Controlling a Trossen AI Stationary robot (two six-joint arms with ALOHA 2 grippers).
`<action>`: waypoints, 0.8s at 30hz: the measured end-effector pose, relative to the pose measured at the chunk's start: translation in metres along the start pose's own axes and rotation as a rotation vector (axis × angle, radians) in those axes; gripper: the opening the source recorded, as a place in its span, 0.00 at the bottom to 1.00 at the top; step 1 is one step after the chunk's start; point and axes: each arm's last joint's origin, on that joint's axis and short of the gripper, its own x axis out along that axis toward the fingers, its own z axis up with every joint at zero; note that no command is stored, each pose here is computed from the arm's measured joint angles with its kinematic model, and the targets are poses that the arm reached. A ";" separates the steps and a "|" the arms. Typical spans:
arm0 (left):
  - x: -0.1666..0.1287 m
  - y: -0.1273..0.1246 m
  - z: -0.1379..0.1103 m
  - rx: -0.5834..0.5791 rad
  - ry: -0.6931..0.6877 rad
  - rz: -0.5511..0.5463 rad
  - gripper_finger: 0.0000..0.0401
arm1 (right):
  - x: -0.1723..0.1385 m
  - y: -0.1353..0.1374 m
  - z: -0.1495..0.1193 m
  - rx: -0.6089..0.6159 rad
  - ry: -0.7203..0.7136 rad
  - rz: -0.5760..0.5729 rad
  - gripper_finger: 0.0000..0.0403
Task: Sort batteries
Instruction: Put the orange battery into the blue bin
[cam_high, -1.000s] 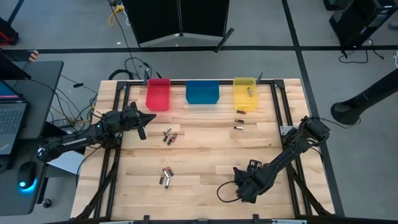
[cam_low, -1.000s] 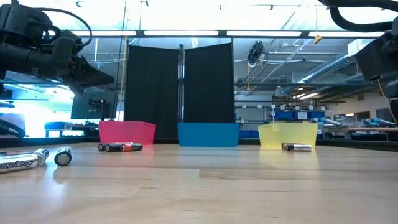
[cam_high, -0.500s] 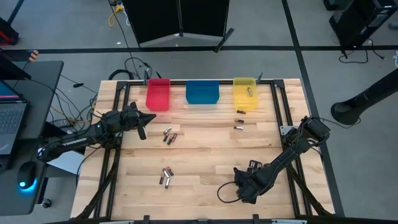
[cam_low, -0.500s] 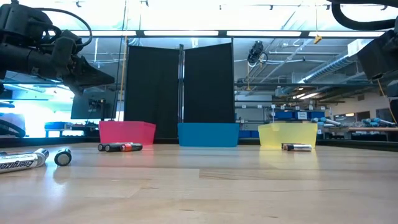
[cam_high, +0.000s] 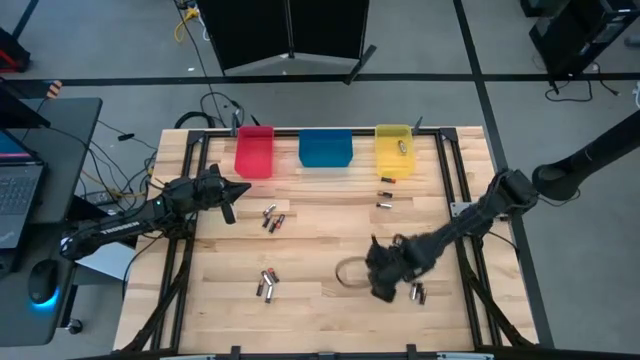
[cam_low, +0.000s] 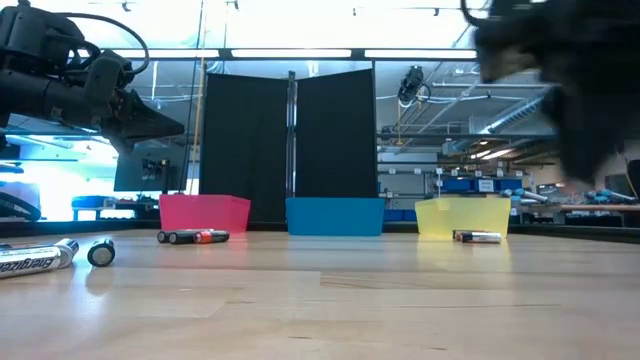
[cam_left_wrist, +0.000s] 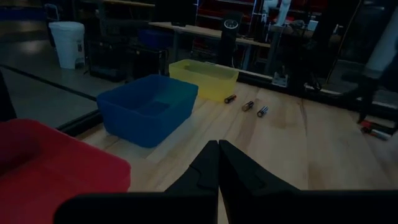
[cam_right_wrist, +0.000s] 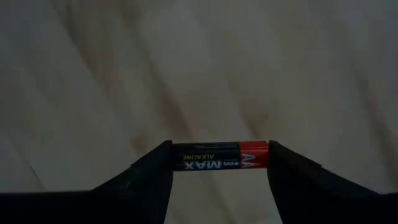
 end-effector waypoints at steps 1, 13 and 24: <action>0.000 0.000 0.000 -0.005 0.000 0.000 0.03 | -0.003 -0.004 0.009 0.016 -0.017 0.007 0.57; 0.000 -0.001 0.000 -0.053 0.003 -0.018 0.03 | -0.017 -0.059 0.111 0.041 -0.273 0.093 0.57; 0.000 -0.001 -0.001 -0.049 0.015 -0.046 0.03 | -0.024 -0.122 0.162 0.150 -0.393 0.208 0.57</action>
